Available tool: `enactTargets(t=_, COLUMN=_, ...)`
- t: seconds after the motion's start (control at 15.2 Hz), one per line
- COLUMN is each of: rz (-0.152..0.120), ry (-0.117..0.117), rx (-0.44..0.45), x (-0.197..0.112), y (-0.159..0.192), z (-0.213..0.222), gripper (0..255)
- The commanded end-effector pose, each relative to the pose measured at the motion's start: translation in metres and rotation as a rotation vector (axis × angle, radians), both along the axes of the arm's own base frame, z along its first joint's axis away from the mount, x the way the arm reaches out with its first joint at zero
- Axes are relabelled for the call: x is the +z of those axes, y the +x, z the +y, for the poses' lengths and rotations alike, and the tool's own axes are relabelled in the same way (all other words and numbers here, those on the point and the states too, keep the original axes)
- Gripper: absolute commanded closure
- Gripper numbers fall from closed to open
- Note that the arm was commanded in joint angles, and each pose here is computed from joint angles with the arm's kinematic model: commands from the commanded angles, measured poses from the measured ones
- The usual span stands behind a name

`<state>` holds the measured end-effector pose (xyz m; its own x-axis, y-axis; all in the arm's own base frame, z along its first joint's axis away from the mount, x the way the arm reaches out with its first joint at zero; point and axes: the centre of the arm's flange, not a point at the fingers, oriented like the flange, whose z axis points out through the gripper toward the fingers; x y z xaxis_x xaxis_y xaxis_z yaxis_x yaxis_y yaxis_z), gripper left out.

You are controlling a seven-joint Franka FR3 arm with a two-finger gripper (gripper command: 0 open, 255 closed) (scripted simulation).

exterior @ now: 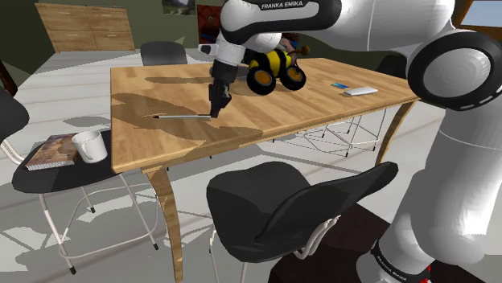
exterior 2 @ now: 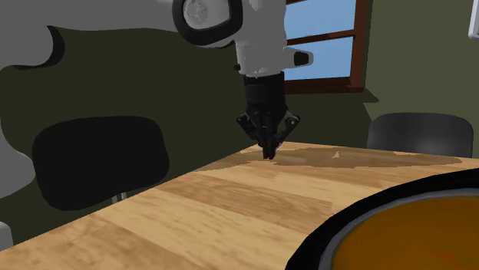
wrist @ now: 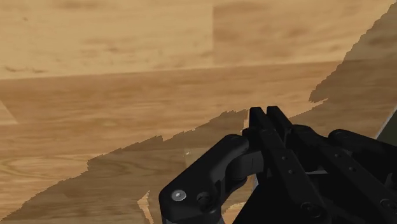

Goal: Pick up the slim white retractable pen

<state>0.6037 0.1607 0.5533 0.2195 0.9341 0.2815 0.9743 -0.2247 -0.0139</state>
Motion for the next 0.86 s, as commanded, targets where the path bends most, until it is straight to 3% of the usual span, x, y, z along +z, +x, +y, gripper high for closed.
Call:
enactTargets(t=0.0, rz=0.001, ry=0.0, rx=0.0, x=0.01, y=-0.001, z=0.0, gripper=255)
enactTargets(t=0.79, rz=0.001, ry=0.0, rx=0.0, x=0.064, y=-0.001, z=0.0, gripper=255)
